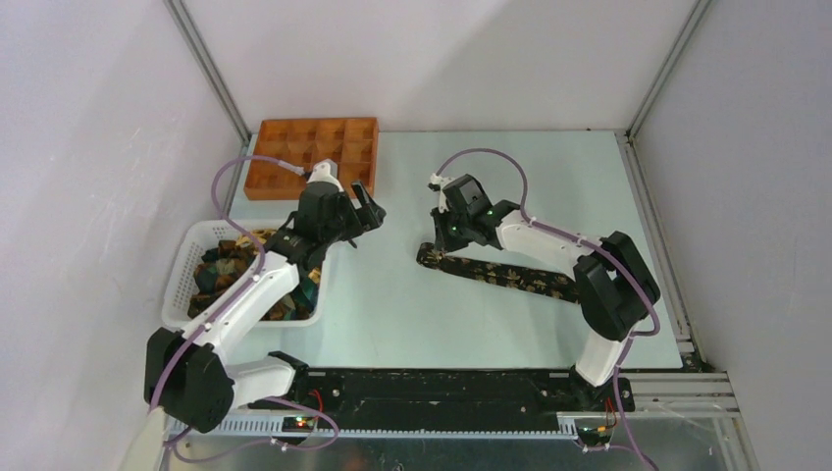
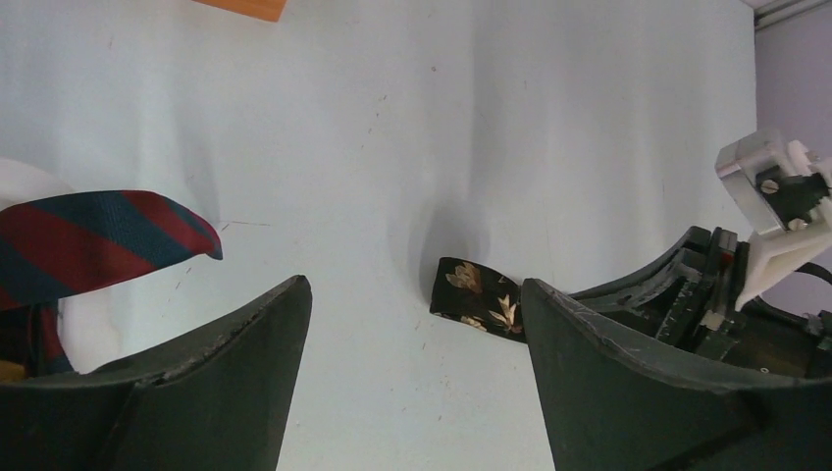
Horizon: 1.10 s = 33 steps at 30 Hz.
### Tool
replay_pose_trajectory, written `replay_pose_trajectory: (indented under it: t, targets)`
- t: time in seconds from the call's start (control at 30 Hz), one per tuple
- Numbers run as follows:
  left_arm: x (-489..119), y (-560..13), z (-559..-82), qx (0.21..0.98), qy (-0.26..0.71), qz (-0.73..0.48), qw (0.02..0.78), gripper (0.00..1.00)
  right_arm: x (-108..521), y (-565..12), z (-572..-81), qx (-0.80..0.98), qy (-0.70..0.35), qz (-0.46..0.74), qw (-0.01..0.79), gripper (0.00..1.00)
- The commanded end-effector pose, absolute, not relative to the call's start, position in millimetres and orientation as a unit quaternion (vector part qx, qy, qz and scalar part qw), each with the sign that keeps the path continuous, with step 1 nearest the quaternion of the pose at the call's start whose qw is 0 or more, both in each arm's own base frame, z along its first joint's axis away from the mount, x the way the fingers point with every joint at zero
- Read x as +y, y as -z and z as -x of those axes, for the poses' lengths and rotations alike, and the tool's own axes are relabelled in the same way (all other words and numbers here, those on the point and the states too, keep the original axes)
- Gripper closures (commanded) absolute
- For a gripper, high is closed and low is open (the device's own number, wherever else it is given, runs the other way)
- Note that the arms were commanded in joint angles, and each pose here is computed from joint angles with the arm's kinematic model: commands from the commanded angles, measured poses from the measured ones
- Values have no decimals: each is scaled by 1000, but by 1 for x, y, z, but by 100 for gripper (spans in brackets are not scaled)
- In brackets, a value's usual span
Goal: Roll the ties
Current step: Roll the tie at the center of the board.
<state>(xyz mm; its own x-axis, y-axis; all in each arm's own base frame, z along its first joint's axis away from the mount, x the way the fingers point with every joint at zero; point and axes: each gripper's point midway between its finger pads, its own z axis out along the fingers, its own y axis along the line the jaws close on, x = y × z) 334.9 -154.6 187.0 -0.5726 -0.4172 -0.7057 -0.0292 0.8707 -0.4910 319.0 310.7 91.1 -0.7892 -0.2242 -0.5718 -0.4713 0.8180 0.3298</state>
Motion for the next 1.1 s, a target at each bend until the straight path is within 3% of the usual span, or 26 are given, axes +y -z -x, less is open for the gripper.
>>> replay_pose_trajectory:
  t: [0.0,0.8,1.07]
  targets:
    - [-163,-190,-341,852,241,128,446,16,307,-83,-331,920,-215,162,284,93]
    - [-196,-169,-351,864,262,108,415,17,298,-39,-306,937,-172,183,244,94]
    - [-237,-139,-338,878,299,74,365,16,293,-27,-303,940,-168,168,244,94]
